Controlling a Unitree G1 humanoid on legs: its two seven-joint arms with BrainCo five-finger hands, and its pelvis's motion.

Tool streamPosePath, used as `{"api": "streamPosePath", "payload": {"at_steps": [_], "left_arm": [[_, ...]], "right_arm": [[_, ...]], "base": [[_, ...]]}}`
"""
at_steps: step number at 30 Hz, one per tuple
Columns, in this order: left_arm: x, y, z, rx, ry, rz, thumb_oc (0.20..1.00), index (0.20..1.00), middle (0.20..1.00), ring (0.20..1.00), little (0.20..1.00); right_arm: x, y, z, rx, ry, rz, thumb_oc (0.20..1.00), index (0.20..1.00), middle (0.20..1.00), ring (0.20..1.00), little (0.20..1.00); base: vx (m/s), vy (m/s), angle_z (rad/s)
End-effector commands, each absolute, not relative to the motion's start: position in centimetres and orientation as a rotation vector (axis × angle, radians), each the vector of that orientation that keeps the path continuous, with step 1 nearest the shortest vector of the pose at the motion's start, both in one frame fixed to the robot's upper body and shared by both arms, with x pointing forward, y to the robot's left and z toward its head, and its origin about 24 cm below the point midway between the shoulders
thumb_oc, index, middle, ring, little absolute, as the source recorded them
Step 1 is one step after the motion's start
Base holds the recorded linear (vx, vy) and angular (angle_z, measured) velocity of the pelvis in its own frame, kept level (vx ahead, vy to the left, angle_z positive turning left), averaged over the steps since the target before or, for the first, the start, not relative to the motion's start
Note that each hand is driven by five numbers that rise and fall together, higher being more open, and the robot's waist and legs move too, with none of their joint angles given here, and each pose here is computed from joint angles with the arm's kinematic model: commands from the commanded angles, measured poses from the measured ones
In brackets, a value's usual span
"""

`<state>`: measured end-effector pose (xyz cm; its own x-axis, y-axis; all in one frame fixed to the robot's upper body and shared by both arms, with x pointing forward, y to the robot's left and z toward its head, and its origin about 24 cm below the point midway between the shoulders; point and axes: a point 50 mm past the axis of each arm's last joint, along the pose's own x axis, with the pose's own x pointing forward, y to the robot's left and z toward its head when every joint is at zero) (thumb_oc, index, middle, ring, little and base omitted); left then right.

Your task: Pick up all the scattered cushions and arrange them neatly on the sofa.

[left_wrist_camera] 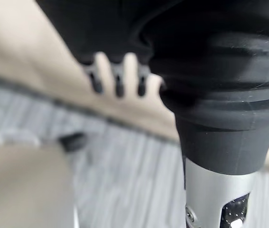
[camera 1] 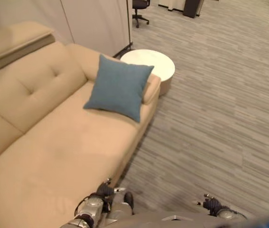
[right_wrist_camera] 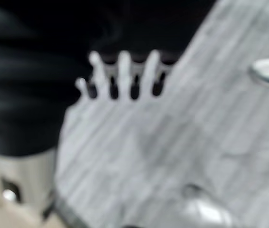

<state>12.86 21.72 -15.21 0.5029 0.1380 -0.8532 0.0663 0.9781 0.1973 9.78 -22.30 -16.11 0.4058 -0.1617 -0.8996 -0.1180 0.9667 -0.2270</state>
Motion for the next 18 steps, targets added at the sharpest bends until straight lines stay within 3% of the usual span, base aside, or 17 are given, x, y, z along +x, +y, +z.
{"api": "streamPosePath", "payload": {"at_steps": [1, 7, 12, 18], "left_arm": [[13.5, 21.8, -14.9, 0.228, 1.017, 0.035, 1.000, 1.000, 1.000, 1.000, 1.000], [13.4, 22.2, -14.9, 0.245, 1.026, 0.041, 1.000, 1.000, 1.000, 1.000, 1.000], [12.0, 22.5, -15.4, 0.235, 1.069, 0.066, 1.000, 1.000, 1.000, 1.000, 1.000], [13.1, 21.6, -15.2, 0.198, 1.038, 0.062, 1.000, 1.000, 1.000, 1.000, 1.000]], "right_arm": [[12.6, -22.9, -15.1, -0.277, 1.056, -0.041, 1.000, 1.000, 1.000, 1.000, 1.000], [12.8, -23.2, -14.9, -0.272, 1.046, -0.054, 1.000, 1.000, 1.000, 1.000, 1.000], [12.5, -22.9, -15.1, -0.280, 1.058, -0.028, 1.000, 1.000, 1.000, 1.000, 1.000], [12.2, -23.9, -14.9, -0.285, 1.056, -0.071, 1.000, 1.000, 1.000, 1.000, 1.000]], "base": [[0.39, 0.015, 0.78], [0.30, -0.105, 0.47], [0.42, -0.283, 0.45], [0.13, -0.292, 0.37]]}}
